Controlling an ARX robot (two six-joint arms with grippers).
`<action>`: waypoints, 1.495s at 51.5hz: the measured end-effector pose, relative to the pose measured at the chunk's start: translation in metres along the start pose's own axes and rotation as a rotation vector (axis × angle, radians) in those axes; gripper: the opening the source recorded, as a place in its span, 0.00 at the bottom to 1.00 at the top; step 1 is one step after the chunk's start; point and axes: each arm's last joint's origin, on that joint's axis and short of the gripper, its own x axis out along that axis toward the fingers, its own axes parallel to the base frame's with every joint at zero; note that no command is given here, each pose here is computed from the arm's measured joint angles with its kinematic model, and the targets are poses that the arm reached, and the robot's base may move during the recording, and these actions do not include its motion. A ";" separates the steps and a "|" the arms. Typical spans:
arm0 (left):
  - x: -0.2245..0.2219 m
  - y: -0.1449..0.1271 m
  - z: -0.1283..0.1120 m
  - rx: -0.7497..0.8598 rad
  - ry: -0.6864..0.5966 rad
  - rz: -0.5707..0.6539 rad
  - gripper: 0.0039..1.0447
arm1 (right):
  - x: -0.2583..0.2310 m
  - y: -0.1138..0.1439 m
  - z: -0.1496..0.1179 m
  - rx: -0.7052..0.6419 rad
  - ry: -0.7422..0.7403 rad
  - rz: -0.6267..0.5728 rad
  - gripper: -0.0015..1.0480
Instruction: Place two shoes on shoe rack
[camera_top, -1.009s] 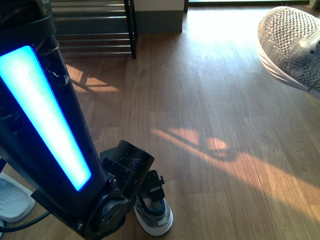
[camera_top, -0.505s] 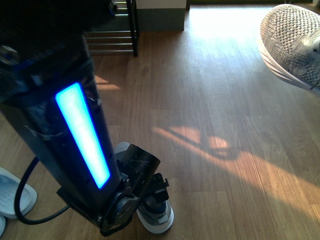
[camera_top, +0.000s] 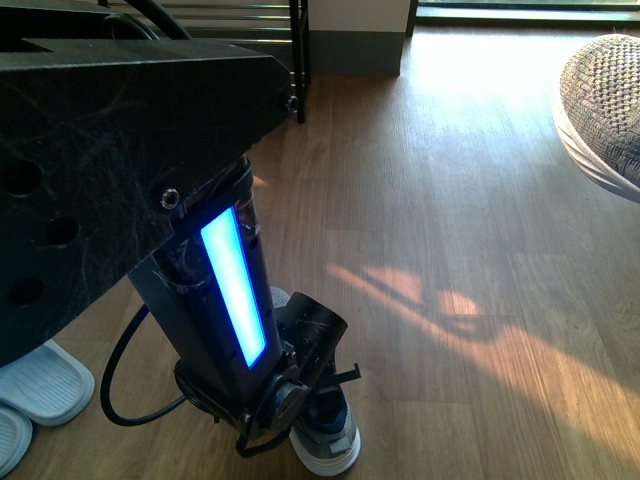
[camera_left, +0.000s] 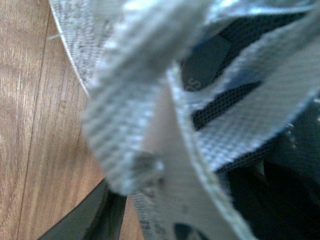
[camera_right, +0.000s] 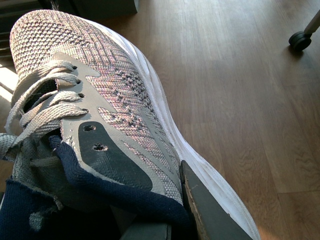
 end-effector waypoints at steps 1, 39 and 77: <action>0.001 0.001 0.001 -0.004 -0.003 0.002 0.45 | 0.000 0.000 0.000 0.000 0.000 0.000 0.01; -0.051 0.037 0.050 -0.010 -0.254 0.055 0.06 | 0.000 0.000 0.000 0.000 0.000 -0.002 0.01; -0.371 0.102 0.033 0.188 -0.794 0.039 0.06 | 0.000 0.000 0.000 0.000 0.000 0.000 0.01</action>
